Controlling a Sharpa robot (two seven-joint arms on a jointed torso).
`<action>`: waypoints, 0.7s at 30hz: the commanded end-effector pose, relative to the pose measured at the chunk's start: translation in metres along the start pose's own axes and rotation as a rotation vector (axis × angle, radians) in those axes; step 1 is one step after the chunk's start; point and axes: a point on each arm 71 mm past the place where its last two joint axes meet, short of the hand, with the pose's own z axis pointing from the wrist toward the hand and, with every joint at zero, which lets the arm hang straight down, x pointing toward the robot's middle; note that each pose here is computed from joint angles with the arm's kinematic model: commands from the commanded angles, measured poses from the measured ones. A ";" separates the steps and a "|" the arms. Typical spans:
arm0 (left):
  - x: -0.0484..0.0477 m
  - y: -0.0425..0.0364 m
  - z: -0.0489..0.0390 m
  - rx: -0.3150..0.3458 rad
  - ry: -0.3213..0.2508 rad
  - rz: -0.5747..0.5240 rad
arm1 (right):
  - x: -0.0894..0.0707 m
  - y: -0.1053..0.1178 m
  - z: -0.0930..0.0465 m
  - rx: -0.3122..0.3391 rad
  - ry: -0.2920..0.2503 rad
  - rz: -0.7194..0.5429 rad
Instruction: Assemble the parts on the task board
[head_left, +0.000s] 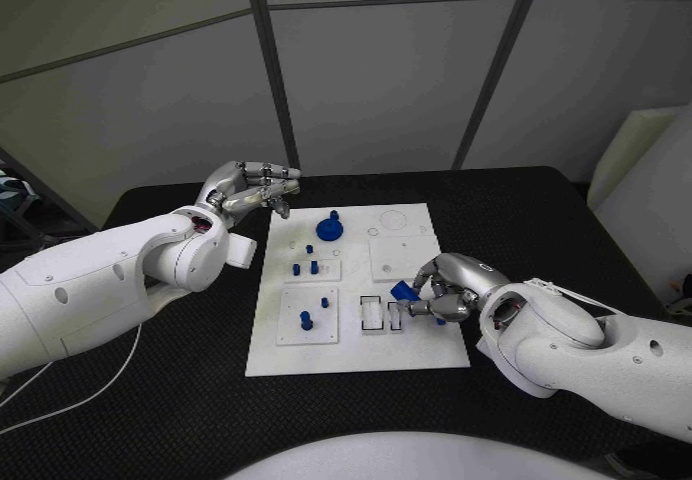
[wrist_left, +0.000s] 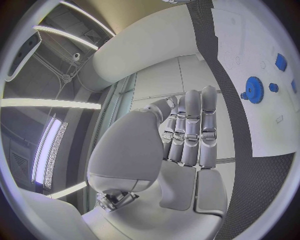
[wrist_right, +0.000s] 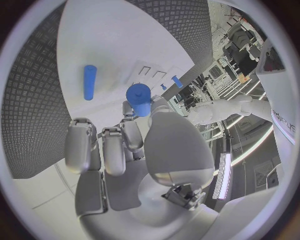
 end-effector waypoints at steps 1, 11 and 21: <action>0.0018 -0.0016 0.0006 0.008 0.013 -0.003 | 0.000 0.007 0.001 -0.010 -0.015 0.075; 0.0047 -0.0015 0.0018 0.008 0.019 -0.006 | 0.018 0.020 0.014 -0.012 0.124 0.054; 0.0060 -0.0014 0.0022 0.007 0.025 -0.008 | 0.024 0.023 0.025 0.008 0.136 0.036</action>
